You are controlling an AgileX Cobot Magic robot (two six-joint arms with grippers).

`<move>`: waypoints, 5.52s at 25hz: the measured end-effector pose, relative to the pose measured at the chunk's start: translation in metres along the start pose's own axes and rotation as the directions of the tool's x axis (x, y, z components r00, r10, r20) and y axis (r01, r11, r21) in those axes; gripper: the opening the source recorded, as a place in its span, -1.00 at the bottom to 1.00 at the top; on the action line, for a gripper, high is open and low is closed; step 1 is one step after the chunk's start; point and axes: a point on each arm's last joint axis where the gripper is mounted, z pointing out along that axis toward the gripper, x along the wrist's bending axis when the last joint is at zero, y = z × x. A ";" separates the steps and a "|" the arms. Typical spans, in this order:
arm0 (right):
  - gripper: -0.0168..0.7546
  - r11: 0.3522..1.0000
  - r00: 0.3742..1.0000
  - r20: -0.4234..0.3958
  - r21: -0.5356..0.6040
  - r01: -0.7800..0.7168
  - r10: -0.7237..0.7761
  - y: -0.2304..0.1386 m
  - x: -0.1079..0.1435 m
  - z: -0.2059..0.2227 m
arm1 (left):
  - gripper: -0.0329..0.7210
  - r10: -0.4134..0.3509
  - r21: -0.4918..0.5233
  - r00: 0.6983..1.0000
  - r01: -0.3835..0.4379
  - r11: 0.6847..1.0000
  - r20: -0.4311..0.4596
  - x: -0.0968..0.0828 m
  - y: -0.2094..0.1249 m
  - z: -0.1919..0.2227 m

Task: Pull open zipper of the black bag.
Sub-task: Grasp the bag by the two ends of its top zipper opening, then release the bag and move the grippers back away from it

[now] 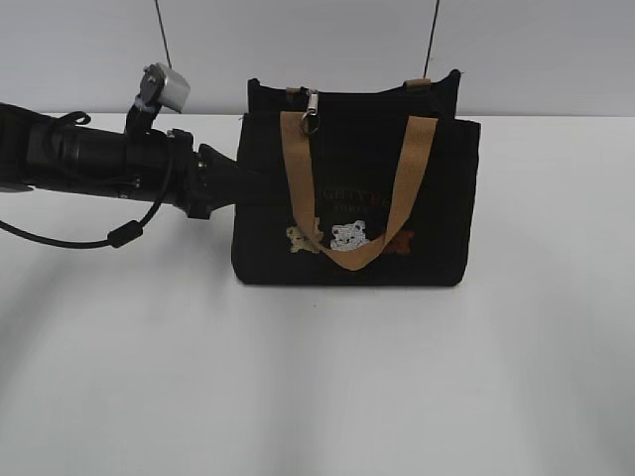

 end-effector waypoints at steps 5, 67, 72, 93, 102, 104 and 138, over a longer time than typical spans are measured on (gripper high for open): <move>0.43 0.998 0.977 -0.208 -0.021 0.053 -0.056 0.020 -0.005 0.040 | -0.82 0.000 0.000 1.000 0.000 1.000 0.000 0.000 0.000 0.000; -0.36 0.997 0.896 -0.438 0.006 0.082 -0.071 0.099 -0.003 0.355 | -0.82 -0.012 -0.001 1.000 0.012 1.000 -0.014 0.001 0.001 0.000; -0.41 0.996 0.900 -0.430 0.007 0.084 -0.073 0.098 -0.003 0.355 | -0.82 -0.012 -0.001 1.000 0.012 1.000 -0.014 0.001 0.001 0.000; -0.98 0.974 0.923 -0.328 0.027 0.223 -0.202 0.125 -0.012 0.315 | -0.82 -0.002 0.003 1.000 0.002 1.000 0.002 0.000 0.000 0.000; -0.98 0.986 0.965 -0.238 0.091 0.137 -0.112 0.127 -0.065 0.296 | -0.82 0.006 0.013 1.000 -0.006 1.000 0.008 -0.001 -0.001 0.000; -0.98 0.988 0.969 -0.234 0.105 0.111 -0.084 0.125 -0.079 0.290 | -0.82 0.006 0.013 1.000 -0.006 1.000 0.008 0.000 -0.001 0.000; 0.54 0.980 0.916 -0.401 0.186 0.065 0.015 0.127 -0.111 0.227 | 0.63 -0.209 0.157 0.970 0.226 0.961 -0.121 -0.011 0.026 -0.027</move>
